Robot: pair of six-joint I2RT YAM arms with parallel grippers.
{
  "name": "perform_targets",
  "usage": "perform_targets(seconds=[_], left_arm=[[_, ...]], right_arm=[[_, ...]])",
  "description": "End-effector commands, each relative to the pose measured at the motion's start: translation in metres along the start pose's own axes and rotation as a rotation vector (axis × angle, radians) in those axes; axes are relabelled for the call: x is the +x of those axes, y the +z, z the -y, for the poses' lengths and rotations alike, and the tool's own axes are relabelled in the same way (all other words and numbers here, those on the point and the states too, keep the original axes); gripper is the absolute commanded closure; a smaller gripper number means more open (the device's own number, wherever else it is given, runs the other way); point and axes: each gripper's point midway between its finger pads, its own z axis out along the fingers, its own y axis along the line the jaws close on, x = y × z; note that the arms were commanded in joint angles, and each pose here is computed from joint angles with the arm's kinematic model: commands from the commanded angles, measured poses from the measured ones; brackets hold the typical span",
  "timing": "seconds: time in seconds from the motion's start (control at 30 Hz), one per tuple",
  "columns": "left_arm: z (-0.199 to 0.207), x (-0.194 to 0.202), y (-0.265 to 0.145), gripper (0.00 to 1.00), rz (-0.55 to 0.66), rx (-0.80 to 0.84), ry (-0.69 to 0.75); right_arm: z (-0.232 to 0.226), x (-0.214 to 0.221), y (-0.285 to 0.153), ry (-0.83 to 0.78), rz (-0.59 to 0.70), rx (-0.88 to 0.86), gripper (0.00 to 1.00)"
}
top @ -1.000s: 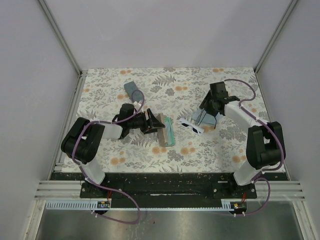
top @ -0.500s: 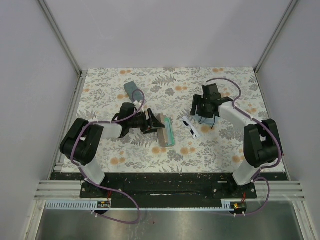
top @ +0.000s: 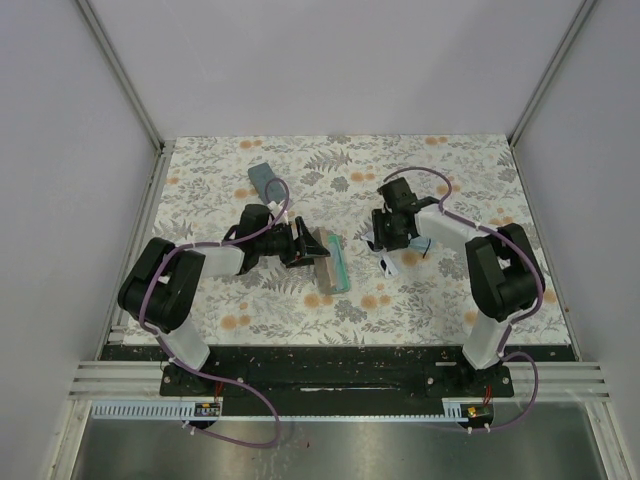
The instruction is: Organize the sunglasses
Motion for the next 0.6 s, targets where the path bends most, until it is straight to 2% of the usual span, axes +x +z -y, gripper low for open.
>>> perform_targets(seconds=[0.0,0.17,0.3,0.47,0.57], left_arm=[[0.011,-0.01,-0.003,0.6,0.018,0.025,0.071],[0.014,-0.011,-0.003,0.6,0.016,0.037,0.072],[0.01,-0.011,-0.002,0.6,0.013,0.029,0.072],[0.005,-0.009,0.001,0.6,0.001,0.026,0.065],[0.003,-0.008,0.003,0.6,-0.003,0.024,0.057]], right_arm=[[-0.004,-0.005,0.003,-0.038,-0.006,0.03,0.56],[-0.006,0.0,0.004,-0.034,-0.031,0.028,0.76],[-0.029,-0.003,-0.011,-0.005,-0.02,-0.086,0.89],[-0.07,-0.013,-0.033,0.066,0.015,-0.302,0.94],[-0.082,-0.015,-0.041,0.107,0.022,-0.362,0.96]])
